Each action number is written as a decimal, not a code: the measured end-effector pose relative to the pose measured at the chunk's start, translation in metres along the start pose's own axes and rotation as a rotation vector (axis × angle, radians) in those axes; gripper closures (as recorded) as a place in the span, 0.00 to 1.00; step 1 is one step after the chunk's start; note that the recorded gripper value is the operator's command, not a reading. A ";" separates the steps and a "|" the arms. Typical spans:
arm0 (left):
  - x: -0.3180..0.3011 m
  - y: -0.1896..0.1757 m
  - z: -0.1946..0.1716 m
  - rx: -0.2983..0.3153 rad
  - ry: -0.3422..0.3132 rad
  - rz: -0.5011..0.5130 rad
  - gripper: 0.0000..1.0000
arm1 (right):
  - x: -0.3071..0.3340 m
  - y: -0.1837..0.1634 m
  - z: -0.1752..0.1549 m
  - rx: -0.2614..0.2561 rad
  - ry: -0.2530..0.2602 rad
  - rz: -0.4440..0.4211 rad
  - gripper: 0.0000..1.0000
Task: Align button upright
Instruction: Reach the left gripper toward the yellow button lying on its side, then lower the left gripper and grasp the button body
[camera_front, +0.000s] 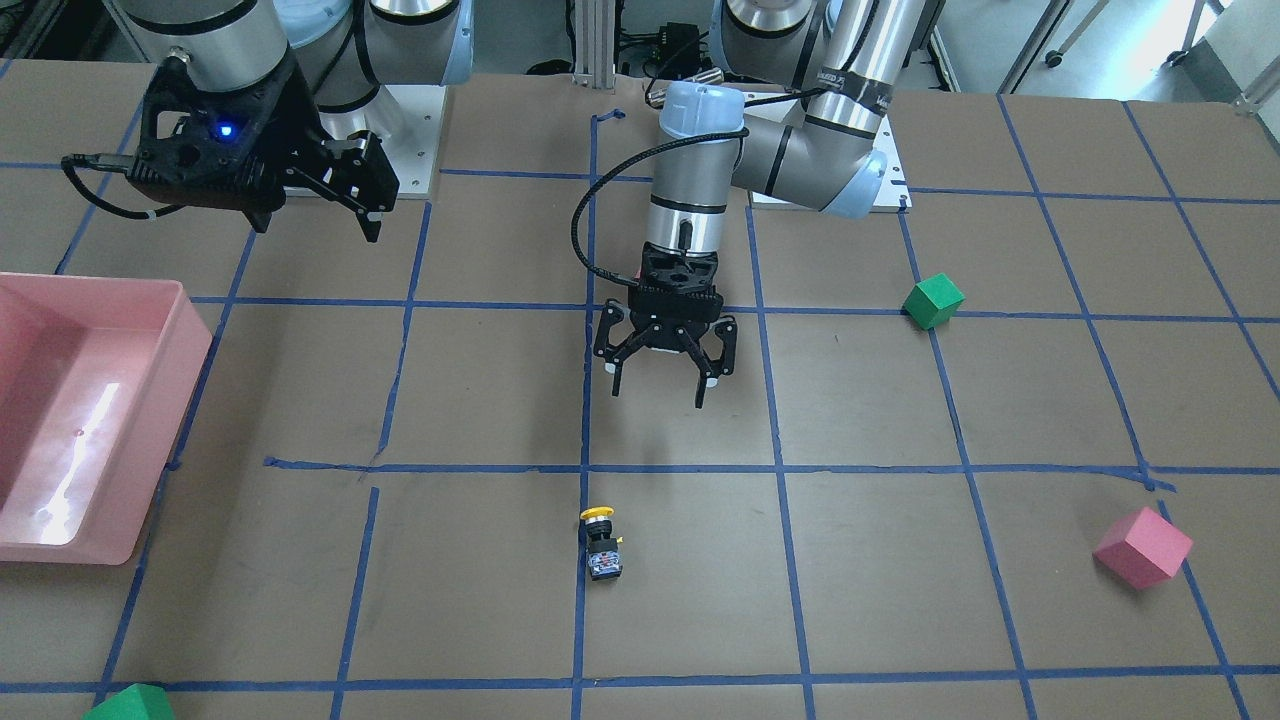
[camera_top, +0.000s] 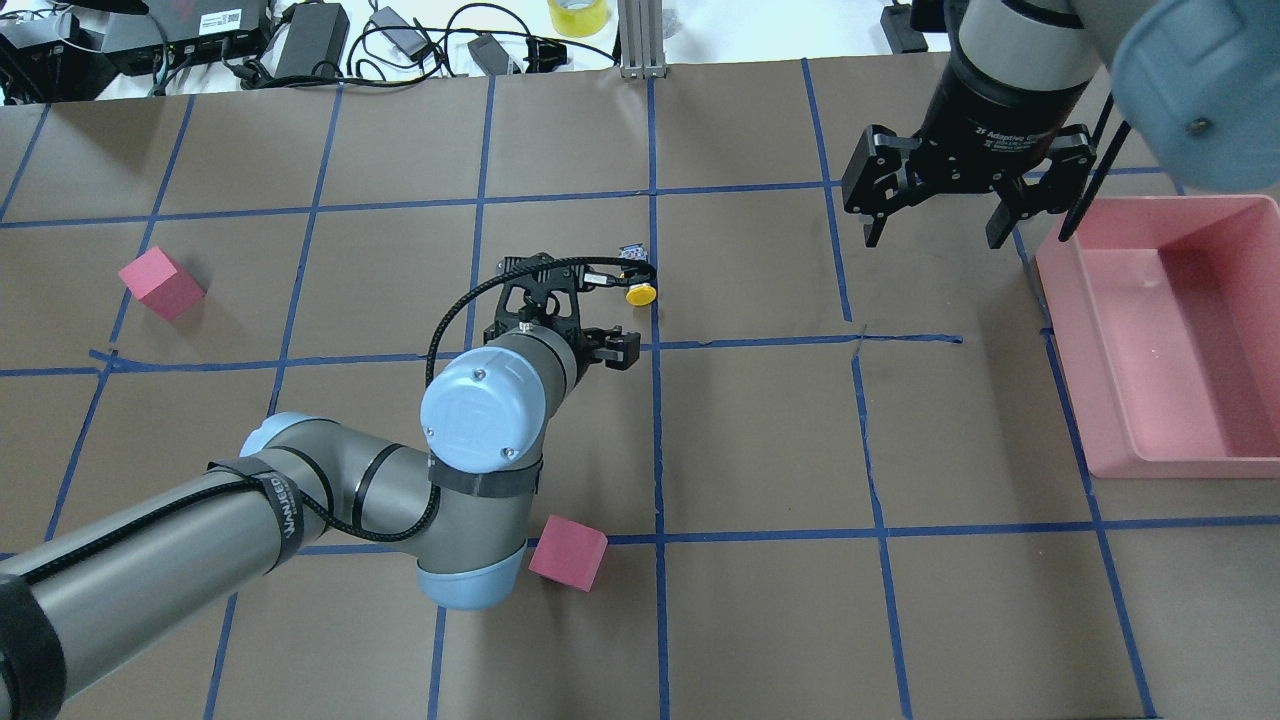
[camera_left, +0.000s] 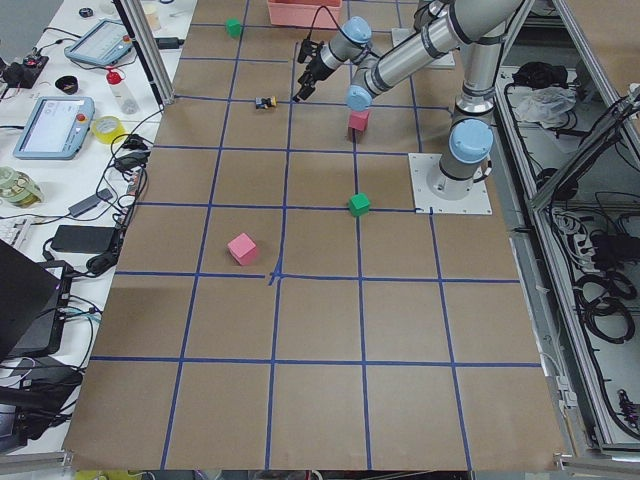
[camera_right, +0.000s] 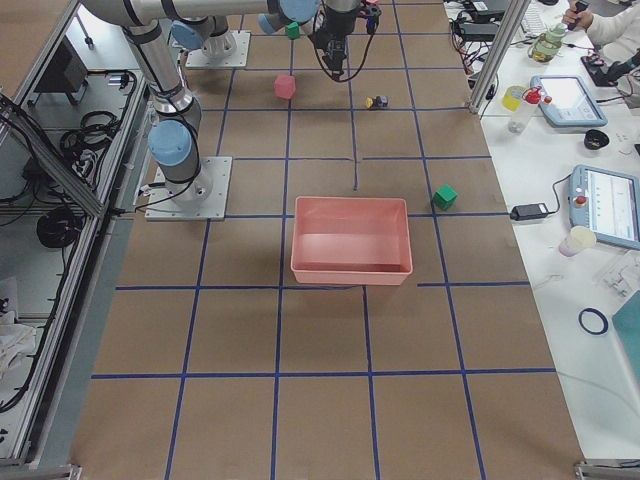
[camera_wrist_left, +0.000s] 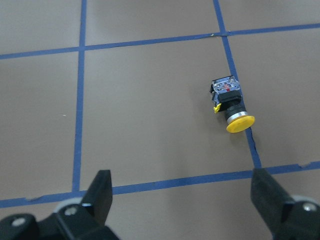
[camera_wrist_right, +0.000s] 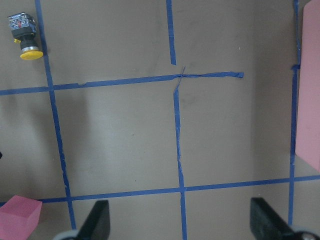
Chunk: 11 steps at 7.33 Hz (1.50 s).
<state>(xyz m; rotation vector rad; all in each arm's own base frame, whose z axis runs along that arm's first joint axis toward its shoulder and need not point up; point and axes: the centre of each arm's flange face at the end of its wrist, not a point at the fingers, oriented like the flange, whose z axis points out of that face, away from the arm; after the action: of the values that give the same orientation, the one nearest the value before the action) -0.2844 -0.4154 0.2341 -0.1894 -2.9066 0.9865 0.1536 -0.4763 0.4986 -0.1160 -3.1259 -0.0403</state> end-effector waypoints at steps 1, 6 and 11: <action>0.006 0.008 0.012 0.004 0.006 -0.017 0.00 | 0.000 0.000 0.001 0.000 0.000 0.000 0.00; 0.032 0.017 0.068 0.049 -0.050 -0.176 0.03 | -0.001 -0.001 0.003 0.003 -0.003 -0.002 0.00; 0.057 -0.002 0.109 0.104 -0.103 -0.206 0.03 | -0.001 -0.003 0.008 -0.005 -0.001 -0.005 0.00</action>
<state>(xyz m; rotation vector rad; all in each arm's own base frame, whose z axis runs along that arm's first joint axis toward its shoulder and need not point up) -0.3522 -0.4750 0.1505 0.1684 -2.8801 1.1371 0.1547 -0.4789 0.4906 -0.1091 -3.1274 -0.0480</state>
